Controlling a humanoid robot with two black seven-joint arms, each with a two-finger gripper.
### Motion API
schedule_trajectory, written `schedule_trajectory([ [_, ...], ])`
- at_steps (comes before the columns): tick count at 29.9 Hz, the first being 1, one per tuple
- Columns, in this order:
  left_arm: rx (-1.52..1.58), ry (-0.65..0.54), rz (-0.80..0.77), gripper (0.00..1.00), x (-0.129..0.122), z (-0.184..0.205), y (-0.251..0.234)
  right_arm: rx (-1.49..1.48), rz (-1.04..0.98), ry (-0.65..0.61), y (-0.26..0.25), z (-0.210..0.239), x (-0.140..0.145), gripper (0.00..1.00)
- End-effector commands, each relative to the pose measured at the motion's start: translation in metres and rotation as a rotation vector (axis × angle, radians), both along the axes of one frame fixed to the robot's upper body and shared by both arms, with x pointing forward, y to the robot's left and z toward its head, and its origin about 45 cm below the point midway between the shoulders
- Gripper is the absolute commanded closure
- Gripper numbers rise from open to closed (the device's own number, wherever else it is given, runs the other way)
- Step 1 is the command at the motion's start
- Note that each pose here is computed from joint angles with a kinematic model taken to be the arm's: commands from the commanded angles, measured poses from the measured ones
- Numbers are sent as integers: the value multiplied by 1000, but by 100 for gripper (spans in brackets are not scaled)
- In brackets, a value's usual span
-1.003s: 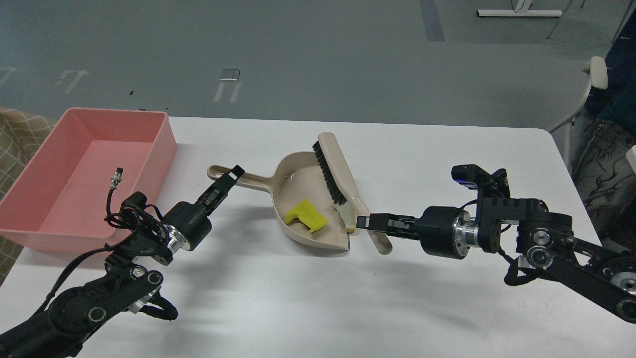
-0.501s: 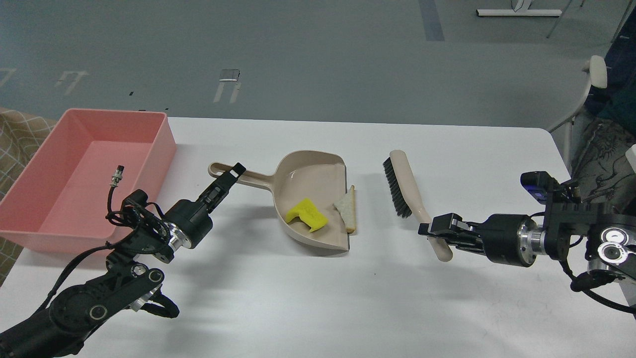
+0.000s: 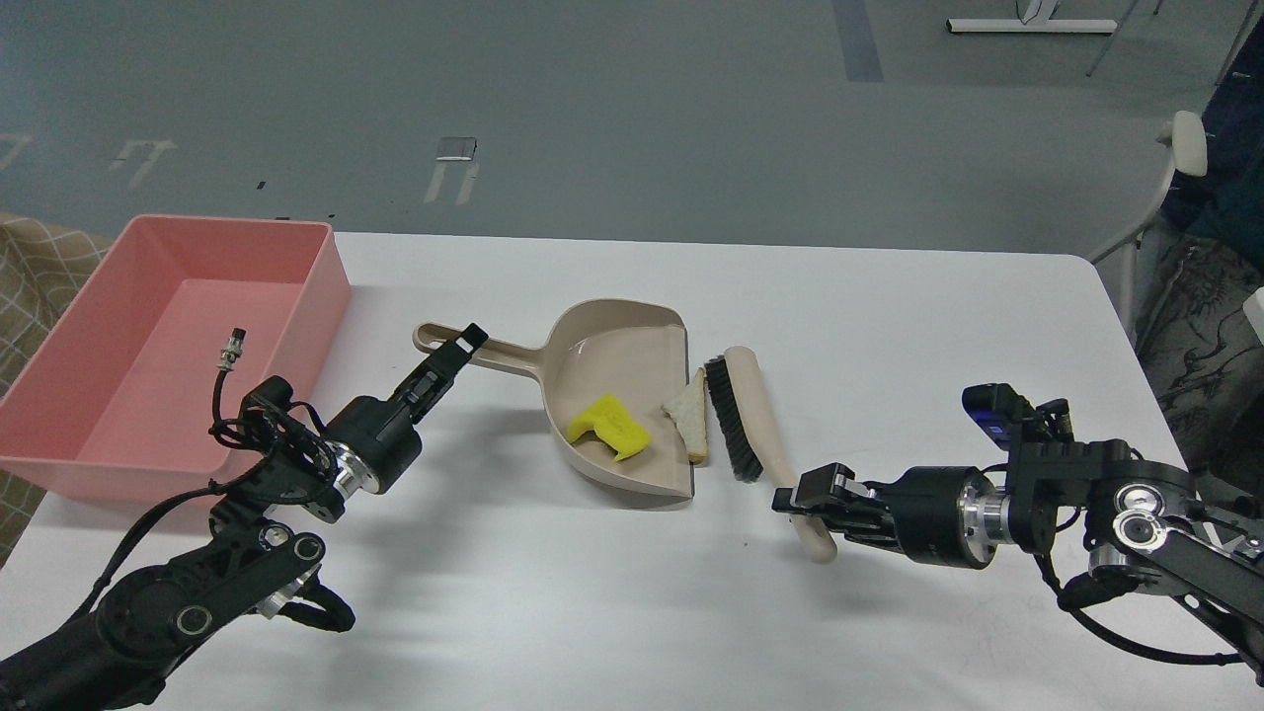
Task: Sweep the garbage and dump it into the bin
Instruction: 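Sweep the white piece into the dustpan with the brush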
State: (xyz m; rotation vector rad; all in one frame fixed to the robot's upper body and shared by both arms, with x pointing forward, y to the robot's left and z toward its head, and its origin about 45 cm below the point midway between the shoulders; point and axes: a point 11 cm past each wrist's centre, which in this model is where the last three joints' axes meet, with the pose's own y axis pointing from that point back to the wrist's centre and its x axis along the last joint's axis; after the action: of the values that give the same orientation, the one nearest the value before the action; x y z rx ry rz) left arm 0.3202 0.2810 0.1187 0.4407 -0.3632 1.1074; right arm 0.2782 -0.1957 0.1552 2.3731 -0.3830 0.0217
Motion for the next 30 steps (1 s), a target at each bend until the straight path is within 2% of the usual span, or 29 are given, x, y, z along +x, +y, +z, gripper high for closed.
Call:
schedule_trajectory([
  [1,-2,-2,1,100,1,1,0,23,20,3,17,1,-1,100],
  [9,-6,-3,1,100,0,0,0,87,56,13,48,2,-5,100],
  [17,-10,2,0,100,-2,-2,-2,152,46,-24,63,19,5,100],
  [24,-14,1,8,100,-1,-1,0,153,48,-62,61,32,14,100],
  [30,-48,-8,10,100,-2,-1,-5,81,12,-99,33,38,27,100],
])
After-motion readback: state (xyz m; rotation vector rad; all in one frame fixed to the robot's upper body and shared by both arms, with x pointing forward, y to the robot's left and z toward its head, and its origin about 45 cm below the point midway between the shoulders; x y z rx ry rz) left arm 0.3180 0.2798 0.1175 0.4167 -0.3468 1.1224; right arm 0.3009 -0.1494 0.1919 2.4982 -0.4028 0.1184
